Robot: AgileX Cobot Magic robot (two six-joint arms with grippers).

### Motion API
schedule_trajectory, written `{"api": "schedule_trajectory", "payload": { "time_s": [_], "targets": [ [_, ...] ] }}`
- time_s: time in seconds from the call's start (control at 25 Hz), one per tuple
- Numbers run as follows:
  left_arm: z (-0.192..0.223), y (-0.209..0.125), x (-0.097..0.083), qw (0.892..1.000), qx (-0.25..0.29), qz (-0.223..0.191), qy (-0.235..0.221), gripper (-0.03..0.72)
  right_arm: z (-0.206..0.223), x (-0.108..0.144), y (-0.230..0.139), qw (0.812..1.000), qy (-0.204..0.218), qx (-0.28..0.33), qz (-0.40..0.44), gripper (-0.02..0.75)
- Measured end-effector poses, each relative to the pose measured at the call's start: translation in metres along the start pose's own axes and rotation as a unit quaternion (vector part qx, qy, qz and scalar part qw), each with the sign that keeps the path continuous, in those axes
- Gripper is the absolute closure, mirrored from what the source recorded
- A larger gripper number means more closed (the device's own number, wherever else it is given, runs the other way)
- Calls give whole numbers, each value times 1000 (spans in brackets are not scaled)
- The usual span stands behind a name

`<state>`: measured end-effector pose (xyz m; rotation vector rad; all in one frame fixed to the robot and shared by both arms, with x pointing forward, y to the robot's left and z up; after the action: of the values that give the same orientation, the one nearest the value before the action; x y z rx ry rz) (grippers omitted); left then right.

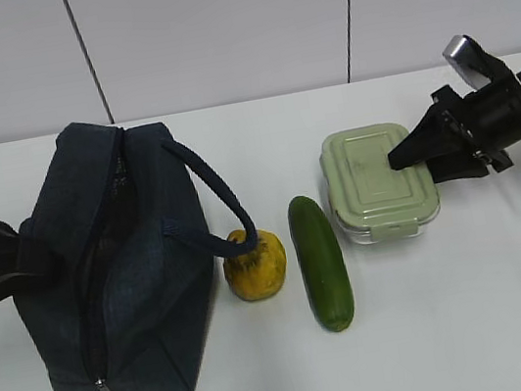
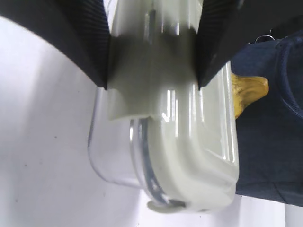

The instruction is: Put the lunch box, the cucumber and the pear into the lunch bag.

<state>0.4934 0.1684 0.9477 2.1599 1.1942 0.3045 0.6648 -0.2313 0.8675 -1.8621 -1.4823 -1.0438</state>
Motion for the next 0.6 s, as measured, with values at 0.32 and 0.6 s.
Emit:
{"api": "schedule_trajectory", "payload": {
  "time_s": [0.32, 0.6],
  "targets": [
    [0, 0, 0, 1000, 0, 1, 0, 706, -8, 14, 5, 1000, 7, -20, -7, 343],
    [0, 0, 0, 1000, 1, 2, 1, 706, -21, 38, 6, 999, 13, -38, -16, 343]
  ]
}}
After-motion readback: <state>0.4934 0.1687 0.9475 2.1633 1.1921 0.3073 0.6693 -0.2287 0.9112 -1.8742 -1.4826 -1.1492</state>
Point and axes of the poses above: a point on each arm's last joint axis where the gripper is mounted, z pointing out along that axis toward the gripper, x along the wrist's bending axis when the last joint is at zero, y = z × x, the point moved 10 cm from there along z, pointing out along that axis toward the gripper, and after that the axes turned 15 degrees about z, right-handed, at the moved point
